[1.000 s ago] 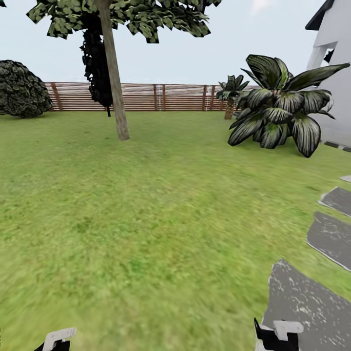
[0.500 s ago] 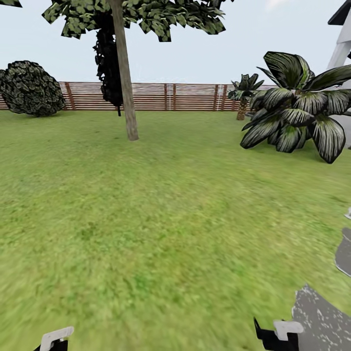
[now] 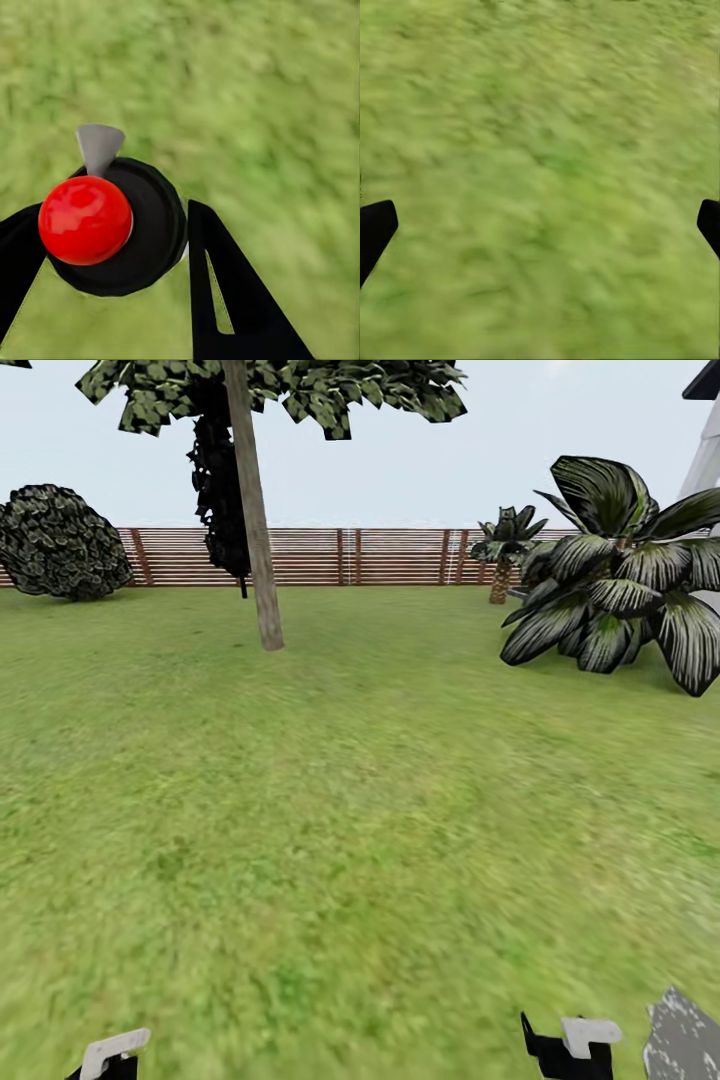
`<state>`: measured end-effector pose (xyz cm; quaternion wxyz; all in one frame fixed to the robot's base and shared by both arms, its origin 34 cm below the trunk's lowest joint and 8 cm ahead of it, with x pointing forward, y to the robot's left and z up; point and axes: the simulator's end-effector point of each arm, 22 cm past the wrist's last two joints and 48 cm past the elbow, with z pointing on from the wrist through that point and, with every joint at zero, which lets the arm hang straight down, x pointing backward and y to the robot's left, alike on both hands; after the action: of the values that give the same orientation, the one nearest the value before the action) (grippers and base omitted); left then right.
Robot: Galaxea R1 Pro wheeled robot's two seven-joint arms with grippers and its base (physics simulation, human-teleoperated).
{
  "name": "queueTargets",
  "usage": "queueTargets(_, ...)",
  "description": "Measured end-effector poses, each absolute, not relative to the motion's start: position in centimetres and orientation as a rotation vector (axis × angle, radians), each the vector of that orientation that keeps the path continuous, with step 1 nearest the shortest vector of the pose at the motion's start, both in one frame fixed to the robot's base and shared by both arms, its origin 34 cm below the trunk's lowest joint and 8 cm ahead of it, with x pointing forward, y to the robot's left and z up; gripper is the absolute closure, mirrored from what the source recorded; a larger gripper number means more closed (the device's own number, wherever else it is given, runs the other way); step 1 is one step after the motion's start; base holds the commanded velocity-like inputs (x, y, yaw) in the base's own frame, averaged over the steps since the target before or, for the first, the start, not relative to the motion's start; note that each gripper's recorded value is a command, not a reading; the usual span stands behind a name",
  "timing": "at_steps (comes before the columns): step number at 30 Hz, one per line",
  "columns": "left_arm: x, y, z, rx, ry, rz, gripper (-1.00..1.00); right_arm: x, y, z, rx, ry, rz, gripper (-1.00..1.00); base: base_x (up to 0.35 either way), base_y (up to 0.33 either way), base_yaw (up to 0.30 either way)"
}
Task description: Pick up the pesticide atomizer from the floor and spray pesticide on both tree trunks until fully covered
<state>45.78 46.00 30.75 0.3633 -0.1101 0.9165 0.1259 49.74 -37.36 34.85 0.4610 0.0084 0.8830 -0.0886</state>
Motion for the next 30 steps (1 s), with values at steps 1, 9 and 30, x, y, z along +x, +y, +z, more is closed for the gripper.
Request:
queueTargets(1,45.78,46.00,30.75,-0.284,2.359,0.324,1.00,49.75,-37.36,34.86,0.021,2.172,-0.218,-1.00,0.338,0.105,0.000)
queueTargets(9,45.77,46.01,30.75,-0.284,2.360,0.324,1.00,49.76,-37.36,34.88,0.021,2.171,-0.218,-1.00,0.338,0.112,0.030)
queueTargets(30,45.75,46.03,30.74,-0.286,2.360,0.324,1.00,49.75,-37.39,34.88,0.022,2.171,-0.219,-1.00,0.338,0.119,0.173)
